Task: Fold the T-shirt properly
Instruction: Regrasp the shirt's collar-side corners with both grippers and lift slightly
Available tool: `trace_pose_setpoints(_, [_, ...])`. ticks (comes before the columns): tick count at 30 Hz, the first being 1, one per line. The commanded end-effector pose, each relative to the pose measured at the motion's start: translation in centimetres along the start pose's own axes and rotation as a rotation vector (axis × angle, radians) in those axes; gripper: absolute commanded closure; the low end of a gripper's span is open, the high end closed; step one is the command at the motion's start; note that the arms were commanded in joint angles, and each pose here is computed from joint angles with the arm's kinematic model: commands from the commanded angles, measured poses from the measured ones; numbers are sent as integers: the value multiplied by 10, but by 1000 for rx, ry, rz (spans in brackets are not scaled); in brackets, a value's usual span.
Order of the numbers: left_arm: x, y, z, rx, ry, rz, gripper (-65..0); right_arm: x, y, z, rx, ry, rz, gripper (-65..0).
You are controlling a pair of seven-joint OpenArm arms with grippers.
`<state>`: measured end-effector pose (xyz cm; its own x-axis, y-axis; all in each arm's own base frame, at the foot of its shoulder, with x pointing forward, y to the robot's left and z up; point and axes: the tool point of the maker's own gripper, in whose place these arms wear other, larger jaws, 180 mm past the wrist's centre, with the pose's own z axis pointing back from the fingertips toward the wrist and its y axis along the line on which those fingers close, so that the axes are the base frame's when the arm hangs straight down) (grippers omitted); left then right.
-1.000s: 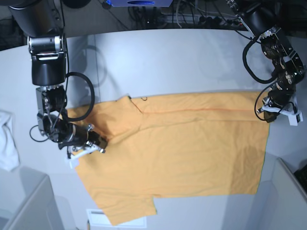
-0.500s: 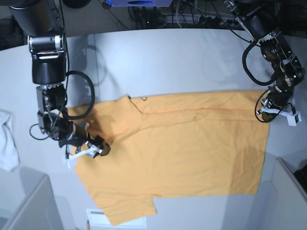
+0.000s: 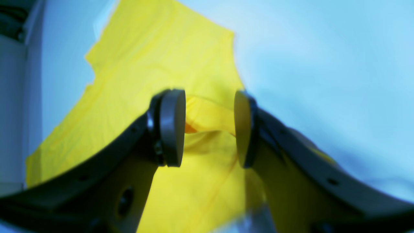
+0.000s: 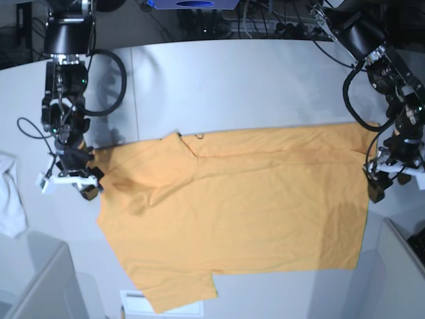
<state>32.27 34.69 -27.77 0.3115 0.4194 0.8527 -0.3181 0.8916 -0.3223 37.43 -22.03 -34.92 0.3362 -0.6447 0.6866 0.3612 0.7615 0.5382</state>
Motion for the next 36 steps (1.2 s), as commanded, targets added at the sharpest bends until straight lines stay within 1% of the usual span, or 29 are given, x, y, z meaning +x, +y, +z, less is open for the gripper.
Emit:
trace_pose_setpoints(1, [4, 7, 12, 25, -32, -6, -579, 19, 7, 7, 27, -62, 6, -224])
trace_pose_setpoints(6, [-32, 54, 51, 159, 4, 55, -579, 9, -14, 33, -12, -69, -24, -224])
trace_pose_setpoints(7, [-39, 58, 57, 166, 20, 48, -579, 6, -22, 39, -28, -72, -37, -224])
trace_pose_setpoints(9, [-54, 61, 62, 145, 59, 12, -579, -3, -35, 49, -60, -69, -78, -228])
trace_pose_setpoints(10, [-60, 63, 61, 134, 75, 5, -579, -11, -38, 52, -68, -59, -116, -228])
trace_pose_setpoints(12, [-76, 70, 58, 129, 114, 27, -579, -26, -44, 56, -75, -35, -204, -230])
trace_pose_setpoints(14, [-87, 73, 52, 127, 138, 58, -579, -37, -51, 57, -86, -11, -258, -230])
trace_pose_setpoints(18, [-107, 78, 41, 127, 179, 131, -579, -57, -65, 47, -125, 40, -306, -239])
trace_pose_setpoints(21, [-117, 77, 30, 115, 198, 181, -579, -65, -72, 31, -152, 66, -333, -311])
trace_pose_setpoints(23, [-126, 74, 24, 106, 218, 208, -579, -64, -73, 24, -158, 68, -338, -338])
trace_pose_setpoints(27, [-138, 72, 14, 94, 244, 256, -579, -63, -71, 11, -160, 80, -346, -341])
trace_pose_setpoints(31, [-142, 68, 6, 84, 252, 282, -579, -69, -74, -1, -179, 104, -364, -341])
trace_pose_setpoints(36, [-150, 66, 2, 79, 269, 307, -578, -73, -75, -6, -187, 116, -369, -341])
